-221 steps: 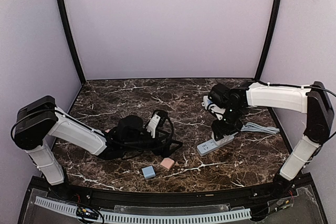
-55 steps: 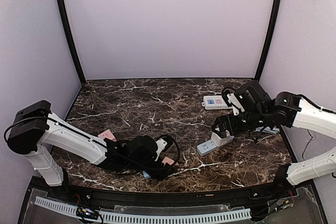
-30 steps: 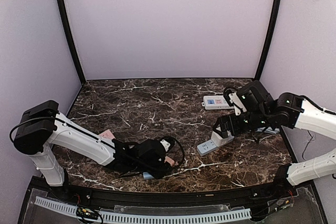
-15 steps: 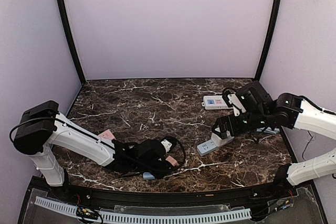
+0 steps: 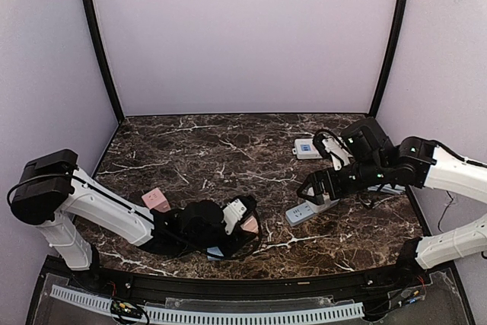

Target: Insert the plug

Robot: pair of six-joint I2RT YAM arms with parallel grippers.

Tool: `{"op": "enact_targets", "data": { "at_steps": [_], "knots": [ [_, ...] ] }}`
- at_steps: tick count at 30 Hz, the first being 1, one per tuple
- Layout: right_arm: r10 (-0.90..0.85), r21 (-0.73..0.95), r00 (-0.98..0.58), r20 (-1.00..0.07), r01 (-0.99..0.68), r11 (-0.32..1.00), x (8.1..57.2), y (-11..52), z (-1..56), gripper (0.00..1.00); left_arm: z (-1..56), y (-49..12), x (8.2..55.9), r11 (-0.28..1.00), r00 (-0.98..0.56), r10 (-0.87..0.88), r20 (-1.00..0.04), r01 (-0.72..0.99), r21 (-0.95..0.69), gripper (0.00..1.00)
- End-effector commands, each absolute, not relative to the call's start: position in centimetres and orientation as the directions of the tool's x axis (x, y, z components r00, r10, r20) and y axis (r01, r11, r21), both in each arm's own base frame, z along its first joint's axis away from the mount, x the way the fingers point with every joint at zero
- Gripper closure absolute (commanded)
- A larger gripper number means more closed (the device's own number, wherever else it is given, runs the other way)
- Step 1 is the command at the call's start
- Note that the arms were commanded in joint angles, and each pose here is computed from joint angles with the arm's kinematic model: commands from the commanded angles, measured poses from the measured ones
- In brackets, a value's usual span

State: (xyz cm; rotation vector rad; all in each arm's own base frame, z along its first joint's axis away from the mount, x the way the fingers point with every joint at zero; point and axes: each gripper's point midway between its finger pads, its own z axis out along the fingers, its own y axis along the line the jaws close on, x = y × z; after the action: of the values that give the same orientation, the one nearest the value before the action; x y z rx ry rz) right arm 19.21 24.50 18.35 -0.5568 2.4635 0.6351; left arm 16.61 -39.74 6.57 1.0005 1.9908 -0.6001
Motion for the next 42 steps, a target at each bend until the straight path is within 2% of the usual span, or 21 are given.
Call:
{"op": "enact_targets", "data": {
  "at_steps": [1,8,14,21,28,35,42],
  "knots": [
    [-0.275,0.406,-0.768,-0.578,-0.563,0.72,17.9,26.6,18.7,0.02,11.4,-41.6,16.3,0.479,-0.17,0.314,-0.934,0.878,0.002,0.99],
    [-0.281,0.498,-0.783,-0.554,-0.583,0.641,16.5,28.2,19.3,0.01,13.7,-43.1,16.3,0.407,0.027,0.299,-0.954,0.9,0.153,0.99],
    [-0.285,0.554,-0.808,-0.516,-0.568,0.609,15.7,29.3,19.1,0.01,15.5,-43.5,16.6,0.403,0.15,0.263,-0.953,0.88,0.25,0.99],
    [-0.346,0.592,-0.818,-0.46,-0.573,0.567,14.2,31.3,17.8,0.02,15.4,-44.1,16.2,0.369,0.174,0.267,-0.948,0.89,0.267,0.99],
    [-0.368,0.605,-0.813,-0.451,-0.581,0.544,13.7,33.4,18.0,0.04,15.8,-43.7,16.0,0.366,0.179,0.257,-0.95,0.891,0.267,0.99],
    [-0.364,0.598,-0.815,-0.452,-0.579,0.554,14.2,34.6,17.8,0.14,16.1,-43.6,15.5,0.351,0.168,0.238,-0.956,0.904,0.246,0.99],
    [-0.369,0.602,-0.815,-0.448,-0.579,0.55,14.0,35.7,17.9,0.35,16.2,-43.6,15.3,0.341,0.161,0.23,-0.96,0.91,0.235,0.99]
  ]
}}
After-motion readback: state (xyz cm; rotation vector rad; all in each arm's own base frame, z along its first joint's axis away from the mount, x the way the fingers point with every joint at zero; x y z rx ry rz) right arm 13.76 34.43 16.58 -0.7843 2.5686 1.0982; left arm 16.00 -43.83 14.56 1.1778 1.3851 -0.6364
